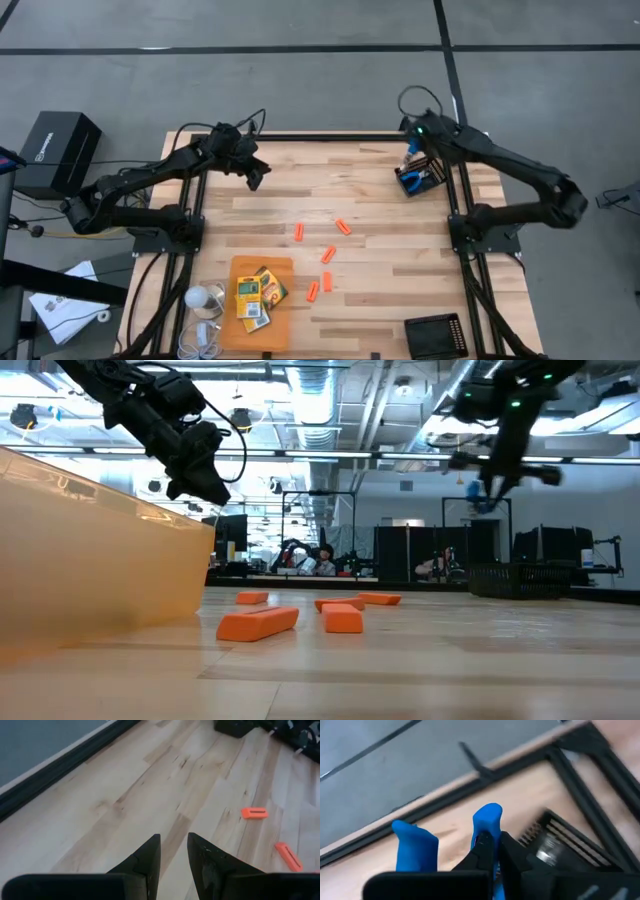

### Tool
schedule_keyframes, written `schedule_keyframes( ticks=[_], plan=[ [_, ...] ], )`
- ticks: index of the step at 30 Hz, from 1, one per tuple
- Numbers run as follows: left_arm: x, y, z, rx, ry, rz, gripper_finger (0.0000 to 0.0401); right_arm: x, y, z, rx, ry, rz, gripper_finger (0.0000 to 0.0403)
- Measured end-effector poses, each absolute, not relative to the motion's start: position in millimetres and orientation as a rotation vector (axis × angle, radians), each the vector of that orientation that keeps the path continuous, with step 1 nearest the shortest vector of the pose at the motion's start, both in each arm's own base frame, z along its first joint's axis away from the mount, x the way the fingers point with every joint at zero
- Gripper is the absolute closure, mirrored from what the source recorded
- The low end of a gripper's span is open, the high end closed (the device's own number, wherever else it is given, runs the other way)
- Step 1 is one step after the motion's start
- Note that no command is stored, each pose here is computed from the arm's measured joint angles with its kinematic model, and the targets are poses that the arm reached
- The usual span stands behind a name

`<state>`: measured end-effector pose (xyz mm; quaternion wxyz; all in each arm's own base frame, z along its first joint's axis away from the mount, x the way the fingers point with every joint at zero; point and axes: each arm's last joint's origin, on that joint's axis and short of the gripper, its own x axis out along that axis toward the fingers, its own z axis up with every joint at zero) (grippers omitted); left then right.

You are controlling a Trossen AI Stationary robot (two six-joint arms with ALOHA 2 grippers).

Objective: Pick & Place School Supplies
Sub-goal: Put the blue hole puncher into the top black bin

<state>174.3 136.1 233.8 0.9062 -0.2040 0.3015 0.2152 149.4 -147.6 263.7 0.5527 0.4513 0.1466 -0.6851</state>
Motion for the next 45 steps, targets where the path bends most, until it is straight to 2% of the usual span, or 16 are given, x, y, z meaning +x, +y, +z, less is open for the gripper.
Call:
schedule_keyframes(
  ticks=[9,25,45],
  plan=[
    [175.4,134.9,235.2,-0.448,0.596,0.350,0.0309,132.1,-114.6,244.7,1.214,0.168,-1.752,0.0403],
    [168.2,143.8,236.5,-0.451,0.569,0.333,0.0309,149.3,-104.6,210.0,1.250,0.331,-1.877,0.0403],
    [149.1,162.8,236.8,-0.508,0.531,0.406,0.0309,133.5,-122.3,209.0,1.187,0.389,-1.965,0.0403]
  ],
)
